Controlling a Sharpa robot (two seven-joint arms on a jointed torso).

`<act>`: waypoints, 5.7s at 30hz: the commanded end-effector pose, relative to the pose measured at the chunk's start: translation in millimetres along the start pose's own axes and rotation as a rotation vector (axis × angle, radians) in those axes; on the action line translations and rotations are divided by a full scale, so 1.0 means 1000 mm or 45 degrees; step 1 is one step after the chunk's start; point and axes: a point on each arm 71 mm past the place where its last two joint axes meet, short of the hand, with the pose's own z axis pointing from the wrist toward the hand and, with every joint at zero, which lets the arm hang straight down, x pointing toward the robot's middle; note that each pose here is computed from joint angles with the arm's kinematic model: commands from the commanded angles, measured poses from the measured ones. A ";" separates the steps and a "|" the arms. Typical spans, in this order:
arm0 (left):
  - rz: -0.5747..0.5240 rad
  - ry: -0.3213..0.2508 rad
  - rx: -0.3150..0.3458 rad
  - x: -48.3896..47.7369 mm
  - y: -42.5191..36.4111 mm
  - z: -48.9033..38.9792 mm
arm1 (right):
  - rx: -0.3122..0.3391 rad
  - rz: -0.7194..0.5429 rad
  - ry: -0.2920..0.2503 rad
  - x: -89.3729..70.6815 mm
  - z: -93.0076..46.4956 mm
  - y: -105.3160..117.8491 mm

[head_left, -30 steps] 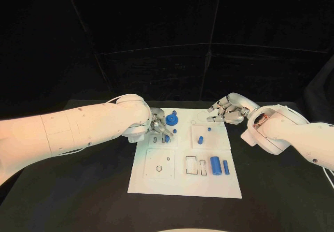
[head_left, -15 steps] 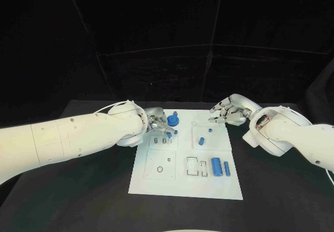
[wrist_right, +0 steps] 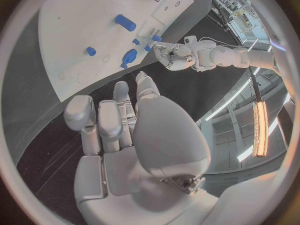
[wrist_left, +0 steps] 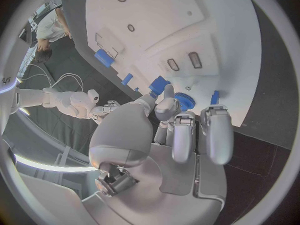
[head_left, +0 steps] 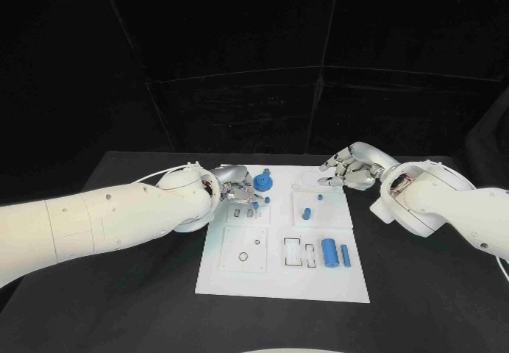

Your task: Assemble the parts on the task board

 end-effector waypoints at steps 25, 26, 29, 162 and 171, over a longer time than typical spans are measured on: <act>0.186 0.032 0.291 0.0001 0.0089 0.0012 | -0.019 0.003 0.006 0.001 0.002 0.002; 0.188 0.033 0.292 0.0005 0.0090 0.0015 | -0.019 0.003 0.006 0.001 0.002 0.002; 0.200 0.039 0.294 0.0033 0.0098 0.0031 | -0.020 0.003 0.007 0.001 0.002 0.003; 0.210 0.060 0.214 0.0046 0.0215 0.0157 | -0.032 0.014 0.019 0.003 0.004 0.005; 0.176 0.016 0.153 0.0018 0.0246 0.0159 | -0.030 0.015 0.019 0.003 0.004 0.004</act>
